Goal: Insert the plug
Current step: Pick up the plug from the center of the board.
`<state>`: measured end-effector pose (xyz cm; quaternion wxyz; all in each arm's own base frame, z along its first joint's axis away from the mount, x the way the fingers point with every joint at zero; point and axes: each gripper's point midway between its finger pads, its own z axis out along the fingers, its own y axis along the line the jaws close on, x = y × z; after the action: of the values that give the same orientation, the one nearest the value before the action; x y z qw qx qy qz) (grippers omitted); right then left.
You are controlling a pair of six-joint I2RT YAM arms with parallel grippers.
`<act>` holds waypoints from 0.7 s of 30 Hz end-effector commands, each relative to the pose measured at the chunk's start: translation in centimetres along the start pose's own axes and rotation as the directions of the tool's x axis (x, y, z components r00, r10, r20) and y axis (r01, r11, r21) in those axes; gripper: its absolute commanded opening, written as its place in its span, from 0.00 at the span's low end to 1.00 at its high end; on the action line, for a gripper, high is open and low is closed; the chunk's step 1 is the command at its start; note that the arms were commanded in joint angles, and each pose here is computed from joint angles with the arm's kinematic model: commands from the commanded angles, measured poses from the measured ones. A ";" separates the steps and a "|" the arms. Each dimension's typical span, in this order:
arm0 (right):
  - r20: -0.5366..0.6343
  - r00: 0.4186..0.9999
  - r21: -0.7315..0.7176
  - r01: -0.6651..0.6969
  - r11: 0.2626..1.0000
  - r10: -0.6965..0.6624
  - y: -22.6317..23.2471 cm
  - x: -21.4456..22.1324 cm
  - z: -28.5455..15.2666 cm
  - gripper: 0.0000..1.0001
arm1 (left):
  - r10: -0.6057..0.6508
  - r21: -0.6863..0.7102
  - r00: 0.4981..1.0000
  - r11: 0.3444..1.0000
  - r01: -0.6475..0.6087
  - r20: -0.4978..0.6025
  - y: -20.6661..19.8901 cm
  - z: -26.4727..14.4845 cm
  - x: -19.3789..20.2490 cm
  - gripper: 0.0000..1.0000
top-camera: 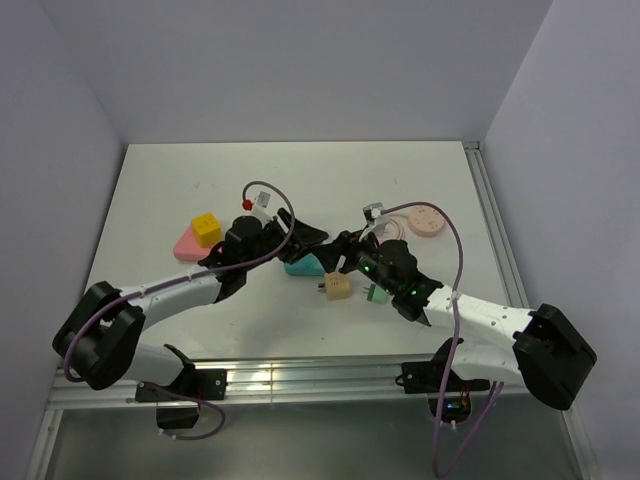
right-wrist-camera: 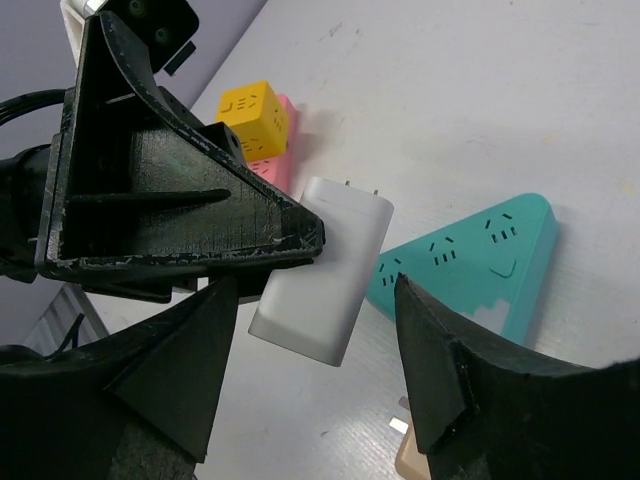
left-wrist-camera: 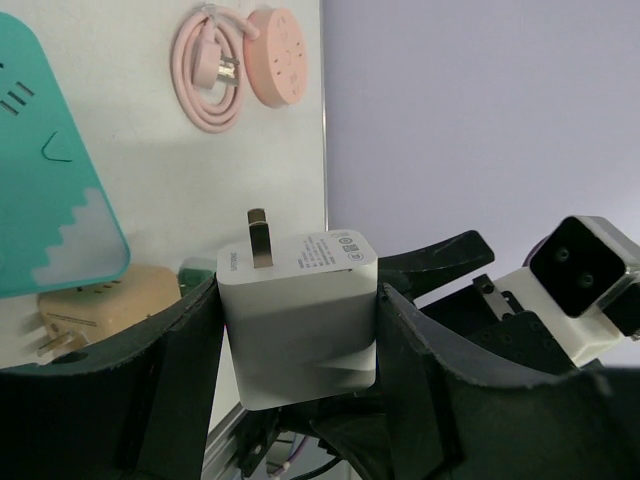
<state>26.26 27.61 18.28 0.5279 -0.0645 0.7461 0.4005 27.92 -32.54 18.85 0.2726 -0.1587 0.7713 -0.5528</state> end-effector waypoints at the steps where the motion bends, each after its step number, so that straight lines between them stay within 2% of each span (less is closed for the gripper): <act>1: 0.060 0.998 -0.023 0.002 1.000 -0.001 1.0 -1.3 0.3 0.70 | -0.007 0.135 0.998 0.991 -0.003 0.069 -4.0 -0.9 -1.0 0.49; 6: 0.051 0.999 -0.012 0.017 1.000 -0.016 1.4 -0.7 0.6 0.67 | -0.013 0.152 0.996 0.988 -0.002 0.092 -4.3 -1.6 -0.7 0.50; 9: 0.048 0.999 -0.012 0.026 1.000 -0.025 1.5 -0.5 0.6 0.61 | -0.009 0.154 0.995 0.988 -0.006 0.095 -4.6 -1.9 -0.6 0.51; 12: 0.048 0.998 -0.011 0.035 0.999 -0.035 1.6 -0.7 0.7 0.48 | -0.011 0.158 0.995 0.987 -0.004 0.096 -4.7 -2.2 -0.4 0.53; 13: 0.044 0.998 -0.011 0.036 0.999 -0.035 1.7 -0.6 0.8 0.36 | -0.011 0.156 0.995 0.988 -0.004 0.095 -4.6 -2.2 -0.3 0.54; 15: 0.043 0.998 -0.010 0.043 0.999 -0.043 1.7 -0.6 0.8 0.28 | -0.008 0.152 0.996 0.988 -0.006 0.092 -4.6 -2.3 -0.1 0.57; 16: 0.041 0.998 -0.007 0.045 0.999 -0.045 1.6 -0.6 0.8 0.18 | -0.006 0.153 0.996 0.988 -0.008 0.094 -4.7 -2.3 -0.1 0.59; 18: 0.041 0.998 -0.005 0.045 0.999 -0.045 1.6 -0.7 0.7 0.12 | 0.000 0.141 0.995 0.990 -0.014 0.096 -4.5 -2.4 0.0 0.64; 19: 0.039 0.998 -0.002 0.049 0.999 -0.048 1.5 -0.6 0.7 0.01 | 0.004 0.135 0.995 0.991 -0.017 0.098 -4.4 -2.5 -0.1 0.66; 21: 0.042 0.998 0.001 0.048 0.999 -0.048 1.5 -0.7 0.6 0.00 | 0.021 0.124 0.993 0.992 -0.036 0.115 -4.4 -2.7 -0.4 0.73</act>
<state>25.77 28.55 17.60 0.5352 -0.0817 0.7481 0.3837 26.81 -31.76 19.89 0.3019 -0.1842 0.7531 -0.5548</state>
